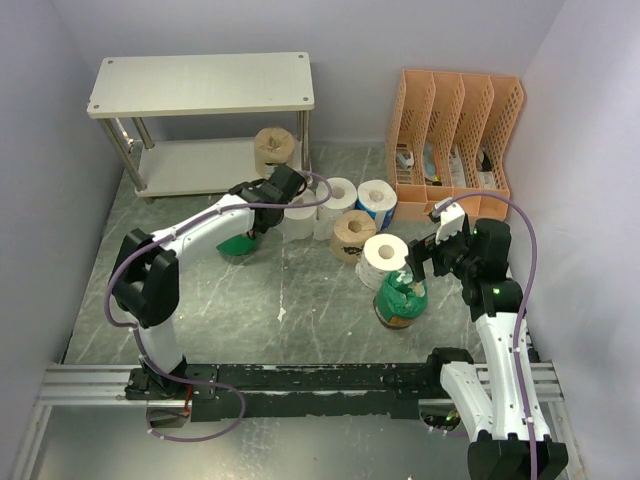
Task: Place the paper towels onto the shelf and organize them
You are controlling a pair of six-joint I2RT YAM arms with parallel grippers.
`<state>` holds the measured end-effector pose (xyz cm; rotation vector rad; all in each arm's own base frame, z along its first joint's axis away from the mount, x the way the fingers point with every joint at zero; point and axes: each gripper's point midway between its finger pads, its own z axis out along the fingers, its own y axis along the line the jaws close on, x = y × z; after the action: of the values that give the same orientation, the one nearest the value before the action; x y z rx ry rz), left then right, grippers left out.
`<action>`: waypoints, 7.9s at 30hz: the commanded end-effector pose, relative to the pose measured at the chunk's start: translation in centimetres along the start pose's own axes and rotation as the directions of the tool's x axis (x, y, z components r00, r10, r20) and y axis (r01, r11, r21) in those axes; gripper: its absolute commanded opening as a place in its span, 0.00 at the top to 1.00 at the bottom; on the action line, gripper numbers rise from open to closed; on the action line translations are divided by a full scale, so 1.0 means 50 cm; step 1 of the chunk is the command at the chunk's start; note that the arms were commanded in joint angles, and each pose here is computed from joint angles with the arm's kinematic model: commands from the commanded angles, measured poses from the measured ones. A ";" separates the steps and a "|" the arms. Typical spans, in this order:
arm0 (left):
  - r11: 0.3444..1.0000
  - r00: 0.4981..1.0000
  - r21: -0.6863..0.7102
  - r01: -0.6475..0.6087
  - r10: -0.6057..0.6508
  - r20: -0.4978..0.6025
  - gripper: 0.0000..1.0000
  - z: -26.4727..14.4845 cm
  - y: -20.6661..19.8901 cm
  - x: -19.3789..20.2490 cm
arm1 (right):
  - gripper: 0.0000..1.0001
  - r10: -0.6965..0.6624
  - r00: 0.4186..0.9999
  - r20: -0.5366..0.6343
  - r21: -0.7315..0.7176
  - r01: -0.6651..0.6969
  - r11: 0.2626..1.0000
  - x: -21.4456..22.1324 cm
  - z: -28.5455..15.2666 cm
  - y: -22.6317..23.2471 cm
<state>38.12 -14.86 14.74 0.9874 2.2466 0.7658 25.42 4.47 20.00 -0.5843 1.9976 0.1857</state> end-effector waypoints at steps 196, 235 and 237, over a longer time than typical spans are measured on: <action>0.706 0.789 0.553 -0.443 0.014 0.614 0.05 -0.231 -0.339 -0.355 | 0.00 0.292 0.956 -0.032 0.492 -0.239 0.837 0.087 -0.077 -0.233; 0.673 0.839 0.589 -0.447 0.088 0.537 0.93 -0.147 -0.440 -0.326 | 0.00 0.258 0.965 -0.041 0.427 -0.216 0.878 0.083 -0.066 -0.211; 0.666 0.842 0.590 -0.457 0.109 0.529 0.93 -0.157 -0.439 -0.314 | 0.00 0.256 0.966 -0.041 0.425 -0.215 0.879 0.083 -0.066 -0.211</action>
<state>34.99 -43.18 12.20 1.5832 1.8385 -0.2316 26.28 -7.34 19.06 -0.0581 2.1243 -0.1306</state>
